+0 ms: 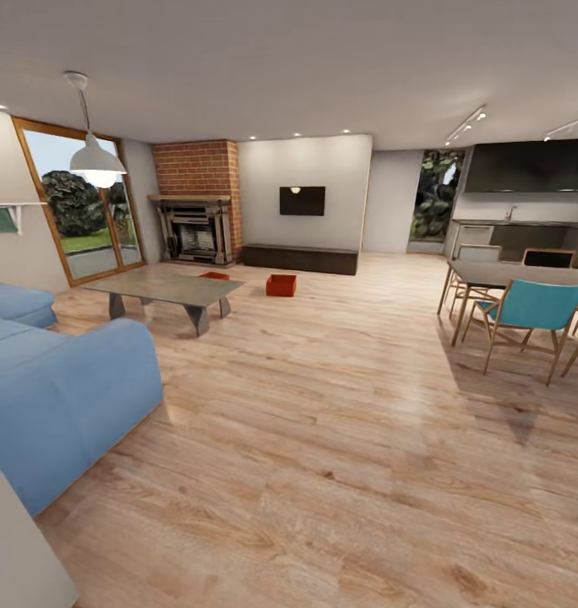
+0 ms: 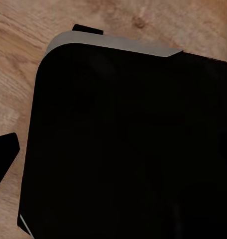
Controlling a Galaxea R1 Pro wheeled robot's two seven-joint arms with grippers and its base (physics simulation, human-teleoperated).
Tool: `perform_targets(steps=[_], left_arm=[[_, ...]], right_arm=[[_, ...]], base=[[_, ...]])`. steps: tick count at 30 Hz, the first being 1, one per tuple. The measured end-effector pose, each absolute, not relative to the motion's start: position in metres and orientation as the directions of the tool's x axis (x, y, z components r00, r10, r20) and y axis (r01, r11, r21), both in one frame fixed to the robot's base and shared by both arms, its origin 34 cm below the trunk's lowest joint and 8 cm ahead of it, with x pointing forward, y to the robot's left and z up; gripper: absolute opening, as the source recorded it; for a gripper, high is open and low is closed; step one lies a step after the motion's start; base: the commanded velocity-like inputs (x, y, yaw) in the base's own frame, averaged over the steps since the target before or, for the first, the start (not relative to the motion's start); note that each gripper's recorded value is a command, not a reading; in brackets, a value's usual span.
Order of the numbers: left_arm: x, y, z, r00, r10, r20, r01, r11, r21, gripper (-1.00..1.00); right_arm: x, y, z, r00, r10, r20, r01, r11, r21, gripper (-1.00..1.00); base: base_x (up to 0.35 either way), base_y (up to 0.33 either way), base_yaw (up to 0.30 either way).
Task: Move the two storage containers from the living room to the garage. In the garage, place one container on the floor and stack the other container on top of it (either order is fine).
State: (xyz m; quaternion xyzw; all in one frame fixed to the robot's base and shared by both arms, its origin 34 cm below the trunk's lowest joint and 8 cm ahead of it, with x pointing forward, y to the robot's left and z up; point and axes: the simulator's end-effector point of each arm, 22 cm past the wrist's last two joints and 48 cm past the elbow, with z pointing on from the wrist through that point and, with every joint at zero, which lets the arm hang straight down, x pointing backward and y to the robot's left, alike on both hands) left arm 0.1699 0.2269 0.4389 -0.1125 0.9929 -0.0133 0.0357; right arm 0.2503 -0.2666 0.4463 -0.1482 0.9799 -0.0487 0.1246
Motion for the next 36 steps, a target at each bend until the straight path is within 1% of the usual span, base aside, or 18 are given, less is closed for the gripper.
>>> perform_targets(steps=[36], left_arm=[[0.1699, 0.2259, 0.4389, -0.973, -0.221, -0.068, -0.22, 0.975, -0.035, 1.0]], right_arm=[[0.2503, -0.2655, 0.4463, -0.925, -0.302, -0.23, -0.278, 0.951, -0.131, 1.0]], base=[[0.324, 0.0, 0.0]])
